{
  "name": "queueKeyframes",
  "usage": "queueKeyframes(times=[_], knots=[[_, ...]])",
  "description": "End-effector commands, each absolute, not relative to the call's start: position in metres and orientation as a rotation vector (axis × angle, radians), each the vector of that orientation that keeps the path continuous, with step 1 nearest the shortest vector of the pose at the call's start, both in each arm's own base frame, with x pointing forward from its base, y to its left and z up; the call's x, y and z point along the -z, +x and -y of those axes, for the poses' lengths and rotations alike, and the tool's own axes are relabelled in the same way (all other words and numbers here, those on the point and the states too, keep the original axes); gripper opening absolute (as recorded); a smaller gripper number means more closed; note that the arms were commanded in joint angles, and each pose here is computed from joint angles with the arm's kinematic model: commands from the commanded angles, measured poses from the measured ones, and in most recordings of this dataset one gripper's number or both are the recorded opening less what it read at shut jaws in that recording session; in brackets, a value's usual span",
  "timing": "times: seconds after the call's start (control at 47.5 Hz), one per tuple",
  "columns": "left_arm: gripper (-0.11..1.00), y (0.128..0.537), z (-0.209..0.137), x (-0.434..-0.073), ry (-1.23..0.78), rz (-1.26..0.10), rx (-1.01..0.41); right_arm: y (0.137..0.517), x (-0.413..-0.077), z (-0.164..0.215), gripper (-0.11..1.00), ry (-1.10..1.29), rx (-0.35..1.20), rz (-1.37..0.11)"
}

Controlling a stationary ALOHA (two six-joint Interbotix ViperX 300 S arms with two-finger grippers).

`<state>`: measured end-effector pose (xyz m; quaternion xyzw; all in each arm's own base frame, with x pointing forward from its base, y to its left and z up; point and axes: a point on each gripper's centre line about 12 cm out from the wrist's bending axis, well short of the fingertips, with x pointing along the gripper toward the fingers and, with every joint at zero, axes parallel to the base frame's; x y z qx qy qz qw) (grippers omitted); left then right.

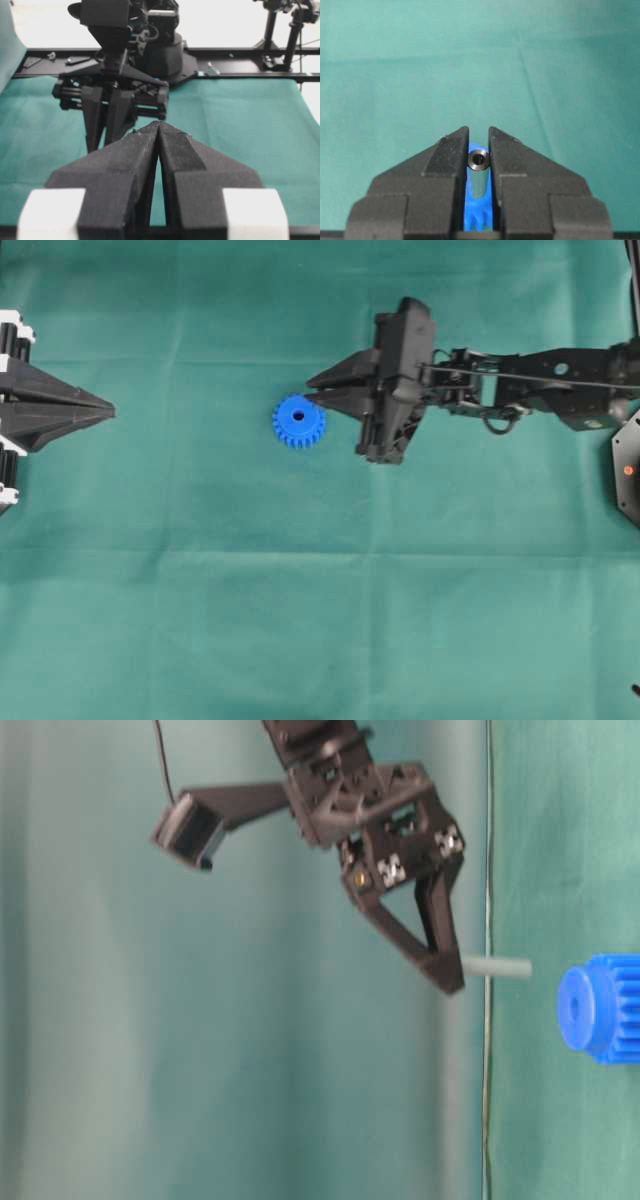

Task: Insert the shaft placed at a random location into the center hole of the small gear at another random location.
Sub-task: 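Lift the shaft and carry it left over the blue gear, then align the shaft over the gear's center hole and lower it in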

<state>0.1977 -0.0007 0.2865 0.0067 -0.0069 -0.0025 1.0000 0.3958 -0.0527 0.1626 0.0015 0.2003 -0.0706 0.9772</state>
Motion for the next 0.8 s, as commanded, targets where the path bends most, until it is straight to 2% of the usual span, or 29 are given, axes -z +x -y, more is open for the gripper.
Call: queueKeyframes(times=[0.0,0.547,0.778], knots=[[0.0,0.2,0.001,-0.293,0.015,0.029,0.007,0.41,-0.18,0.05,0.12,-0.015,0.129,-0.358],[0.0,0.2,0.001,-0.292,0.015,0.018,0.007,0.421,-0.172,0.047,0.12,-0.015,0.121,-0.366],[0.0,0.2,0.001,-0.291,0.015,0.014,0.007,0.424,-0.157,0.048,0.12,-0.014,0.123,-0.378]])
